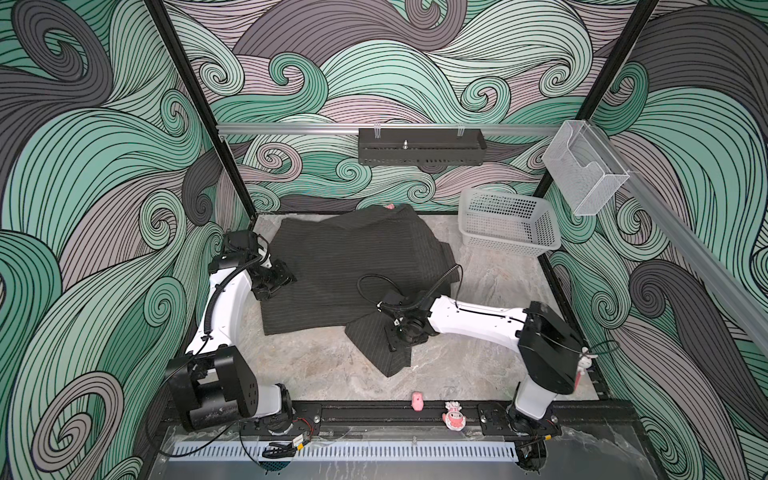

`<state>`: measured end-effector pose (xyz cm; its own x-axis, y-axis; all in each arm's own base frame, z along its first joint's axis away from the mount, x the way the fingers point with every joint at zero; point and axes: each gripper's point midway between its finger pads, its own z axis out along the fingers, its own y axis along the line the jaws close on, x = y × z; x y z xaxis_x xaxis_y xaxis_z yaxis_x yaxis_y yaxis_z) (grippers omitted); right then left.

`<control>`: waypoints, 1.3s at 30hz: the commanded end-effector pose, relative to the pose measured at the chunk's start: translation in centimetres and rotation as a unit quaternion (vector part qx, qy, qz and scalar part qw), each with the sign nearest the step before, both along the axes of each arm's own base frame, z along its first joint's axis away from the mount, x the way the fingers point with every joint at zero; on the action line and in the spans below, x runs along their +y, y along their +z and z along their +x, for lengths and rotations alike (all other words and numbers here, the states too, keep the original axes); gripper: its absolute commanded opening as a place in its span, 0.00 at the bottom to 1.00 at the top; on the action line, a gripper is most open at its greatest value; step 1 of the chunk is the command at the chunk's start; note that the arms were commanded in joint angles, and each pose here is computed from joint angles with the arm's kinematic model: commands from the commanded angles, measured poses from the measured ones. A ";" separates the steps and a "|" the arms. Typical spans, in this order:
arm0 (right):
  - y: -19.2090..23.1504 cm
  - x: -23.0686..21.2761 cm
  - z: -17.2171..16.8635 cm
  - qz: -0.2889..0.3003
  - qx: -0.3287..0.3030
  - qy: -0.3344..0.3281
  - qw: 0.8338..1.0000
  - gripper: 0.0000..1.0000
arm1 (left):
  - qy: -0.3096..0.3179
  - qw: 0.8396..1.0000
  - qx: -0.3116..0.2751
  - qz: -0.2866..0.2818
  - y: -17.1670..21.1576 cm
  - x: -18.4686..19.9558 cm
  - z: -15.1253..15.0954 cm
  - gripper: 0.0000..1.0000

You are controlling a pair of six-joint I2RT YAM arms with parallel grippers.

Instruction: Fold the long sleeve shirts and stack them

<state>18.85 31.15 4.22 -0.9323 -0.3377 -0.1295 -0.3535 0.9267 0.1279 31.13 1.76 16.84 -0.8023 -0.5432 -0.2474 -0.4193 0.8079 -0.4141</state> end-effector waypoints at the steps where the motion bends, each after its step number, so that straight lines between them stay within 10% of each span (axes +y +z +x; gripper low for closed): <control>1: -2.0 0.9 -1.3 -0.005 0.044 0.011 0.999 0.61 | 0.002 1.000 -0.015 -0.001 1.2 0.1 -0.1 0.54; 7: -0.7 4.6 -5.9 0.038 0.109 0.026 0.993 0.18 | 0.008 1.000 -0.020 0.001 1.6 0.4 -0.1 0.54; 11: 1.8 9.1 -9.1 0.095 0.140 0.045 0.985 0.12 | 0.016 1.000 -0.026 0.001 1.9 0.8 0.2 0.54; 21: 5.3 8.6 -7.6 0.105 0.052 0.027 0.993 0.61 | 0.025 0.999 -0.018 -0.020 1.3 0.6 -0.1 0.55; 29: 5.8 -0.8 -1.9 0.057 -0.004 -0.085 0.995 0.71 | 0.071 0.996 0.037 -0.027 -1.9 0.7 -3.5 0.56; 39: 3.2 -3.3 -0.5 0.080 0.074 -0.153 0.982 0.70 | 0.145 0.984 0.069 -0.082 -4.6 2.0 -6.2 0.57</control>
